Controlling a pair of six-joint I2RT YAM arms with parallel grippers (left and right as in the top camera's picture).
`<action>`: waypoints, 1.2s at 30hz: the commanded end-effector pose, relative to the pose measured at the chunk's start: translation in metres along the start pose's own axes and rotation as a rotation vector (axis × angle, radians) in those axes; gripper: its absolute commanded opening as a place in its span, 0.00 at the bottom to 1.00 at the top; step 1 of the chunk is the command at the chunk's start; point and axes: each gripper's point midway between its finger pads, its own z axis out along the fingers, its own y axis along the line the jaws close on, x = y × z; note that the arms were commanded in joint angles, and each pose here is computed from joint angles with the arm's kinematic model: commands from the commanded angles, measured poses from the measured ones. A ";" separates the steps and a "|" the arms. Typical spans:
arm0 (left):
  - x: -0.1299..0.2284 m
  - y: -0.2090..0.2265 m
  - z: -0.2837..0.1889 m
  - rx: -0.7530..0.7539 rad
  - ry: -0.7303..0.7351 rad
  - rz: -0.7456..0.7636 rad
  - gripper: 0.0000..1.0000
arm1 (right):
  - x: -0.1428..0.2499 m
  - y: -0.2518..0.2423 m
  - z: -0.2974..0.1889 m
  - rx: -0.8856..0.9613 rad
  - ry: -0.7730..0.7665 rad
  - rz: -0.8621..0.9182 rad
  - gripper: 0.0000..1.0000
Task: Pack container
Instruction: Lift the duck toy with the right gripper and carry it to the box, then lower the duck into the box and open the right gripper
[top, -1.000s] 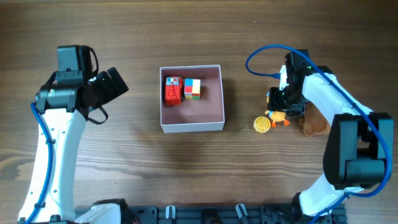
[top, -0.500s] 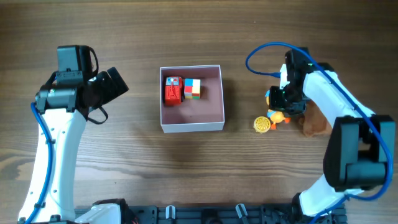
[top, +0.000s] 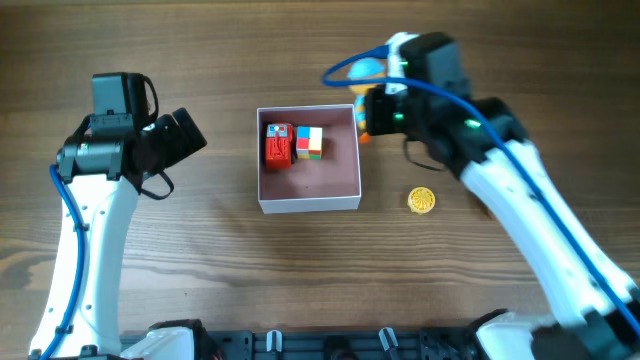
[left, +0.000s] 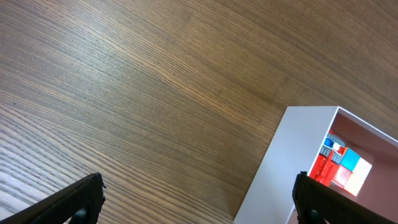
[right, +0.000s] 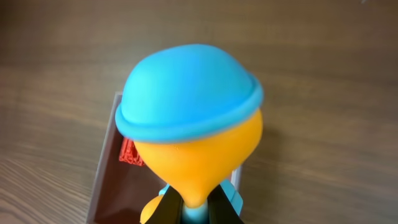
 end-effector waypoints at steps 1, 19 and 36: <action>0.003 0.002 0.005 0.000 0.018 -0.019 0.98 | 0.028 -0.004 0.050 0.046 0.121 0.127 0.04; 0.003 0.002 0.005 0.000 0.018 -0.018 0.98 | 0.087 -0.031 0.134 0.135 0.338 0.162 0.05; 0.003 0.002 0.005 0.000 0.017 -0.019 0.98 | 0.088 -0.024 0.135 0.106 0.342 0.165 0.66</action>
